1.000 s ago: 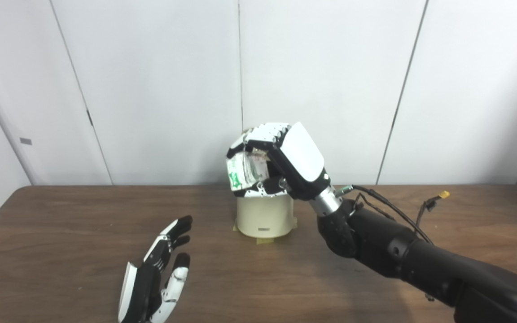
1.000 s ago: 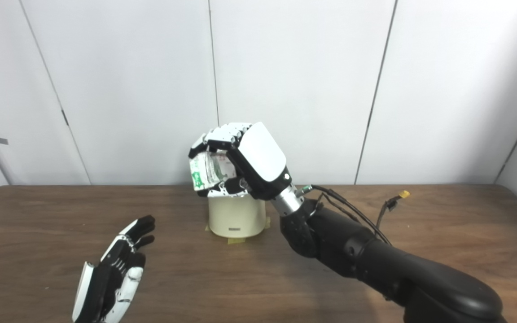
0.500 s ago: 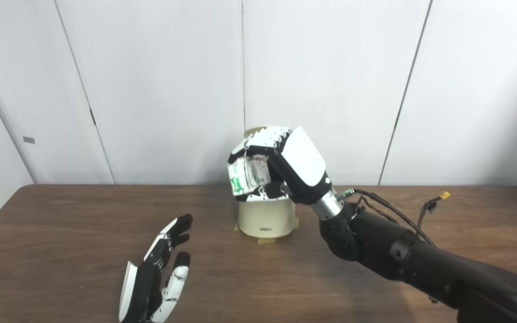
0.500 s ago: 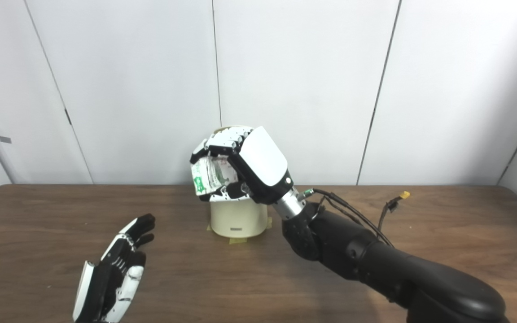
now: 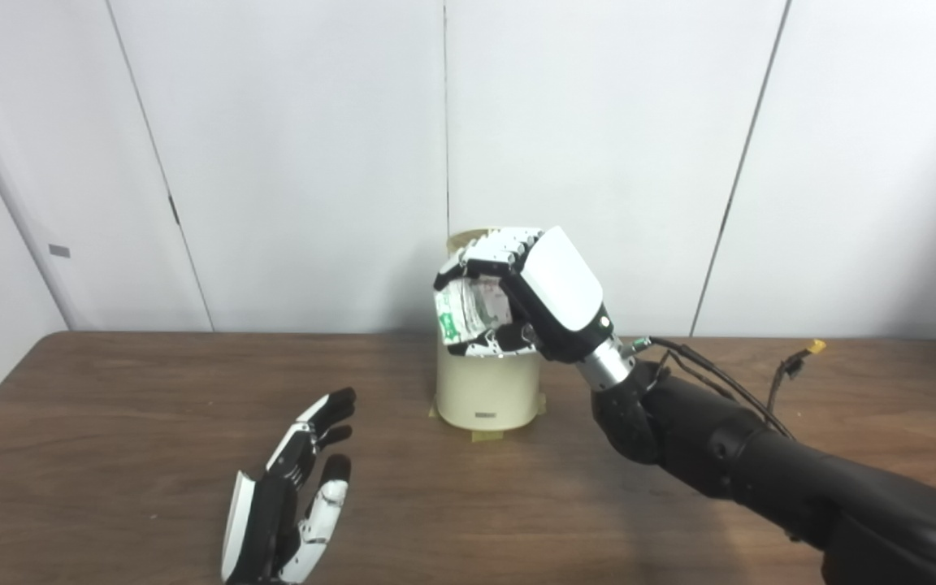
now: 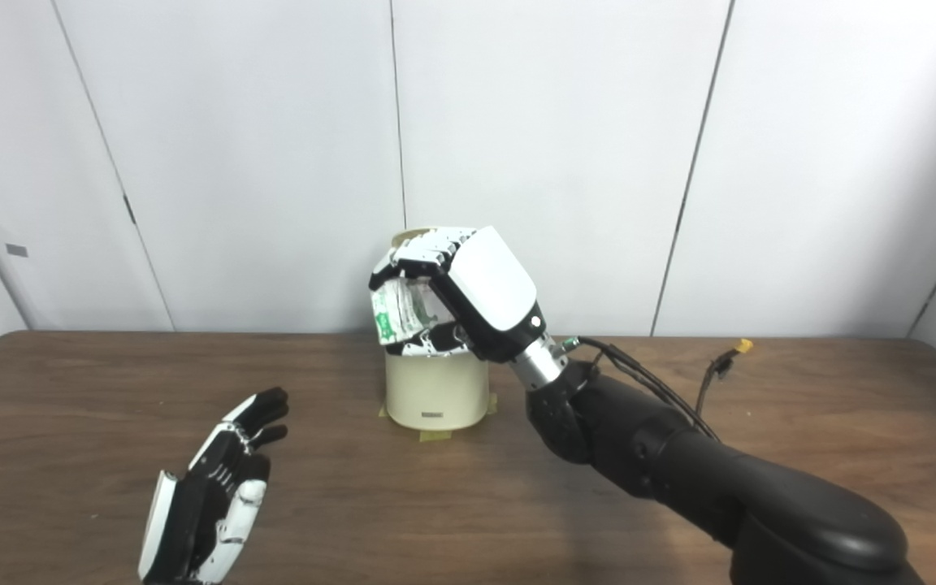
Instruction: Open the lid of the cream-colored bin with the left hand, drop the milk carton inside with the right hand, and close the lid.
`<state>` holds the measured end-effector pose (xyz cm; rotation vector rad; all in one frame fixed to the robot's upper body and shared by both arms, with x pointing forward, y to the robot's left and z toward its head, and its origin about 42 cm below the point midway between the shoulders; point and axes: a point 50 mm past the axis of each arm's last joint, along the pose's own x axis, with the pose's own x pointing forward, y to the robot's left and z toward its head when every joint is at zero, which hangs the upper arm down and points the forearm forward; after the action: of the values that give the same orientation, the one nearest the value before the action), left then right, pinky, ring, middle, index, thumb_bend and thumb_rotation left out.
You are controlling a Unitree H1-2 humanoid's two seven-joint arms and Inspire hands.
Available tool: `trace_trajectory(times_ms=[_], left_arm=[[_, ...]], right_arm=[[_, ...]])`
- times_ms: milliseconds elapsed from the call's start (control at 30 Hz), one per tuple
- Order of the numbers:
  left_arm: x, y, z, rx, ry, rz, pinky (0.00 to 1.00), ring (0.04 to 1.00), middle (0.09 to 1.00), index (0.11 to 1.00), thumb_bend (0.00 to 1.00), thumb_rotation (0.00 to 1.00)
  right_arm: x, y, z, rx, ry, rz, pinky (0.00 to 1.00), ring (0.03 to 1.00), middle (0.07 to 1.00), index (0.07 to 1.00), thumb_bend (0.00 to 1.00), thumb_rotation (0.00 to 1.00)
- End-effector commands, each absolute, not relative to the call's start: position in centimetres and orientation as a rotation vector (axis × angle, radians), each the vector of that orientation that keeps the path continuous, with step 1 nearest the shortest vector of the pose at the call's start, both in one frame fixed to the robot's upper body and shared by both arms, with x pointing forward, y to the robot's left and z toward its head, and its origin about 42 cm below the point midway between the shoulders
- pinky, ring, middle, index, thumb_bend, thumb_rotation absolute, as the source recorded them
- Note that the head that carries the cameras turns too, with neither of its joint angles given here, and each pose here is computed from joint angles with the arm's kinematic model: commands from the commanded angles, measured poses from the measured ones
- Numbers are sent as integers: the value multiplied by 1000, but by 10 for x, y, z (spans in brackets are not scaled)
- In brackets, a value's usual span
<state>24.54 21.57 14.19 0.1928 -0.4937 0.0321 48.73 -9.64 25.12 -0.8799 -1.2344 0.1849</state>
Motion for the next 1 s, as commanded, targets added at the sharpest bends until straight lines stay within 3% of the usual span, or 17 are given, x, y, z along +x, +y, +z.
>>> trace_trajectory(times_ms=[0,967], left_arm=[[219,202,121,160,-436,46,794,847,855,844,358,696],[219,198,121,201,-449,50,783,843,848,837,333,697]], right_arm=[[498,-92,290,-842,-1325,133,385,420,480,481,523,0],[500,-95,270,-828,-1229,97,400,438,487,476,523,0]])
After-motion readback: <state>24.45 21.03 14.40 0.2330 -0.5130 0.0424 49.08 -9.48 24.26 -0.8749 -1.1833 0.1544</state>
